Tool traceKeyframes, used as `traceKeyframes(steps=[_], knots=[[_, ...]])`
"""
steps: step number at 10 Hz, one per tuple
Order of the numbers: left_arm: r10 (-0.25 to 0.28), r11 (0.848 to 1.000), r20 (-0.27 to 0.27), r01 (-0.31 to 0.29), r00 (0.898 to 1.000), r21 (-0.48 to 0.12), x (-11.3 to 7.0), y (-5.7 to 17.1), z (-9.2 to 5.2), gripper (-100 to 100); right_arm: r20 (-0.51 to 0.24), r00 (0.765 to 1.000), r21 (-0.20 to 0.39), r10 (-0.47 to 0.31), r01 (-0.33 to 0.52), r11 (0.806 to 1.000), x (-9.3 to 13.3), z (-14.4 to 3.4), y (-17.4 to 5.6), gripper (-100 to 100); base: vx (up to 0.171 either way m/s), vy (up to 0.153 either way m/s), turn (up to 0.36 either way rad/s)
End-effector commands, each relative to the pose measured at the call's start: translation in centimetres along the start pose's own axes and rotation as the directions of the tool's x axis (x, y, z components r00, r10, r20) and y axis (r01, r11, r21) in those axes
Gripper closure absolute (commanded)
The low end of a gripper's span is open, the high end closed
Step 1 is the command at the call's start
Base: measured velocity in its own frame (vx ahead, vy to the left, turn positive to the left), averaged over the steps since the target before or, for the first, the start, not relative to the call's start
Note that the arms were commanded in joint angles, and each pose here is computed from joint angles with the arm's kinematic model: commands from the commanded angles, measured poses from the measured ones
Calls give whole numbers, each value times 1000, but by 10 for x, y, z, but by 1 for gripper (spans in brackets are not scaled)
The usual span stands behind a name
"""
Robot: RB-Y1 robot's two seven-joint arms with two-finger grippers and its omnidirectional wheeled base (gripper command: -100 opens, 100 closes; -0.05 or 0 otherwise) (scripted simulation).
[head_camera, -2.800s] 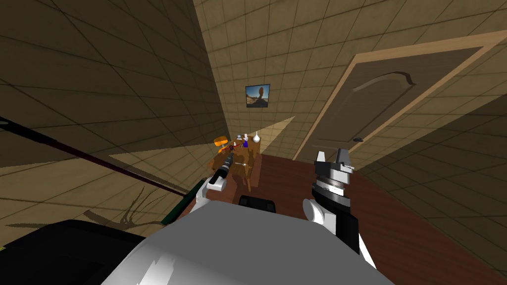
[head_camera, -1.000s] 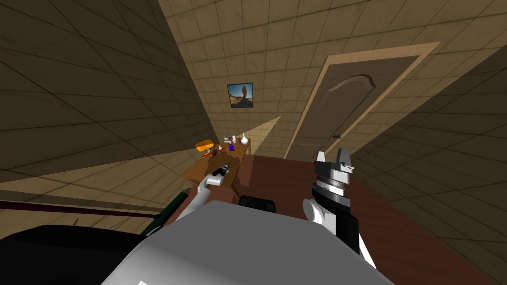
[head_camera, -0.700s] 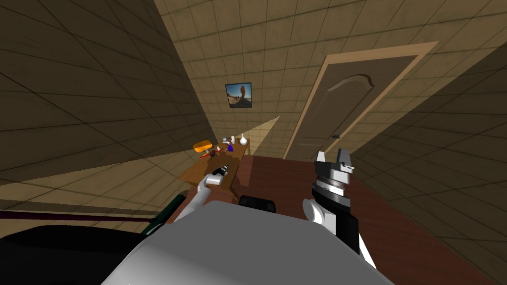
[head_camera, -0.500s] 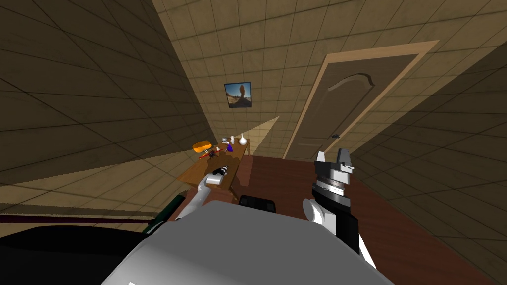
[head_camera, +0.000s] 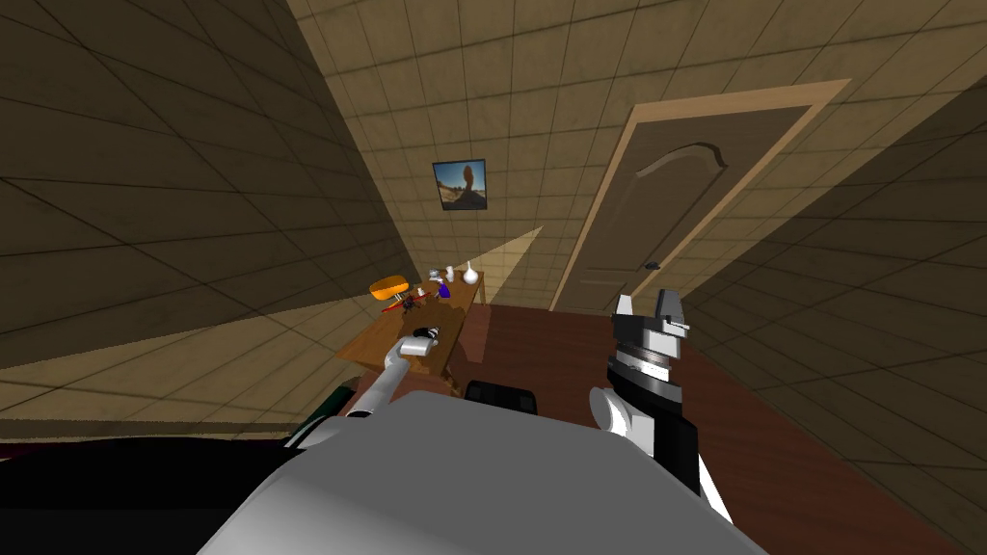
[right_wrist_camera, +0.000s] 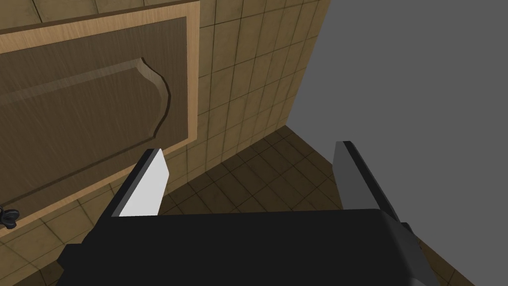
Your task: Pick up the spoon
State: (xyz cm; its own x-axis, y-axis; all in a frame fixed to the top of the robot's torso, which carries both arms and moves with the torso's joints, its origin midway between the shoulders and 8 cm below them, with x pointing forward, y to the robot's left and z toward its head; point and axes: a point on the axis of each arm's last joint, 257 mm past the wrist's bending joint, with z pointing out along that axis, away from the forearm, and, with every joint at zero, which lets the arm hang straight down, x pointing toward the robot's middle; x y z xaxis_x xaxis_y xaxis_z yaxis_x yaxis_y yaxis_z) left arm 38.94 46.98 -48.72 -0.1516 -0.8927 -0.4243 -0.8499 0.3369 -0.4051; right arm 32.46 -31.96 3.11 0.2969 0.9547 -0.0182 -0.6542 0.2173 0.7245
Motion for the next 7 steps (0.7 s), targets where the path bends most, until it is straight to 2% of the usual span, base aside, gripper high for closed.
traceKeyframes(steps=[1,2,3,4,5,7], knots=[[5,998,-11,-6,1000,-61,-4,15,3,-100,0,1000,0,0,0,1000,0,0,0,0,64,3,-16],[5,997,-16,-6,1000,-75,-2,19,3,-100,0,1000,0,0,0,1000,0,0,0,0,49,2,-14],[7,992,-29,-10,1000,-128,-5,33,6,-100,0,1000,0,0,0,1000,0,0,0,0,46,7,-19],[6,991,-32,-11,999,-134,-4,35,6,-100,0,1000,0,0,0,1000,0,0,0,0,40,10,-8],[5,982,-48,-14,999,-189,-6,49,7,-100,0,1000,0,0,0,1000,0,0,0,0,47,17,-12],[2,970,-67,-18,998,-241,-7,63,8,-100,0,1000,0,0,0,1000,0,0,0,0,70,21,-14]])
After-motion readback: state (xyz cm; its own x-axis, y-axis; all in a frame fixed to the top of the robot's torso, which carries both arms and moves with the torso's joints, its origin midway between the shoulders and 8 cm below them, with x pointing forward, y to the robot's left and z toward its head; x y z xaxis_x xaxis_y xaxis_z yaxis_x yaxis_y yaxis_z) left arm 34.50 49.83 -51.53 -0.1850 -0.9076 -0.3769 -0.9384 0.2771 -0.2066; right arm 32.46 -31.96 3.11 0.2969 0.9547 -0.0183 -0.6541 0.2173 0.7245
